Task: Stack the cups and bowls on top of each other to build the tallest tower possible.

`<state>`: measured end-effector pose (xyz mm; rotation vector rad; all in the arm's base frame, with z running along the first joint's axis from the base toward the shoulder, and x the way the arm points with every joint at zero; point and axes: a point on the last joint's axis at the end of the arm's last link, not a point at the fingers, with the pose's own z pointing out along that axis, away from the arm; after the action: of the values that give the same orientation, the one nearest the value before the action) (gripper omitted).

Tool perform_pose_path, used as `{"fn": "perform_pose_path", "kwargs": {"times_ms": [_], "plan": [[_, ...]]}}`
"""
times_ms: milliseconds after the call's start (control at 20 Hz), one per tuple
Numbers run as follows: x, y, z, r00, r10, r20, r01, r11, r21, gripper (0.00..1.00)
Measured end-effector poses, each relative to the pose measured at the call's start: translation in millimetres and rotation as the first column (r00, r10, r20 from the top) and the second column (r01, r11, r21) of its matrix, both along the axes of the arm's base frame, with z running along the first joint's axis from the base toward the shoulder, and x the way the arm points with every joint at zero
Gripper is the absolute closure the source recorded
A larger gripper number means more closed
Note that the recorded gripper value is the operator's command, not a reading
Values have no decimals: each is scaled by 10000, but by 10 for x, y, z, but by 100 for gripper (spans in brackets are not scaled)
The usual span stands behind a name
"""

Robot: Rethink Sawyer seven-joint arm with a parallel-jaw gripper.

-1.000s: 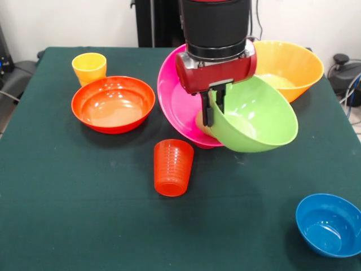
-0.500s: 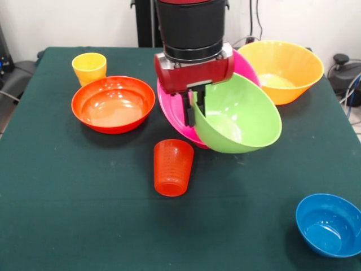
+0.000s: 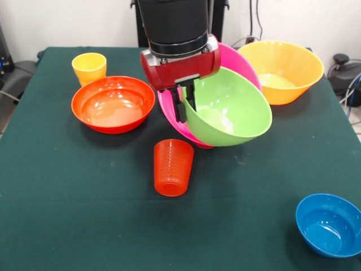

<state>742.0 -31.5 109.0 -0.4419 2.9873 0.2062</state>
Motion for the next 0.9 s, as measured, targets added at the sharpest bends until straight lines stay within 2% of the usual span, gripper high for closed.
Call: {"fn": "perform_pose_path", "kwargs": {"times_ms": [350, 650, 900], "plan": [[-71, 110, -34, 9986, 533, 45, -534, 9983, 244, 100], [-141, 355, -84, 9958, 882, 241, -895, 9941, 618, 100], [-202, 449, -89, 9942, 1043, 271, -1061, 9911, 802, 100]]}}
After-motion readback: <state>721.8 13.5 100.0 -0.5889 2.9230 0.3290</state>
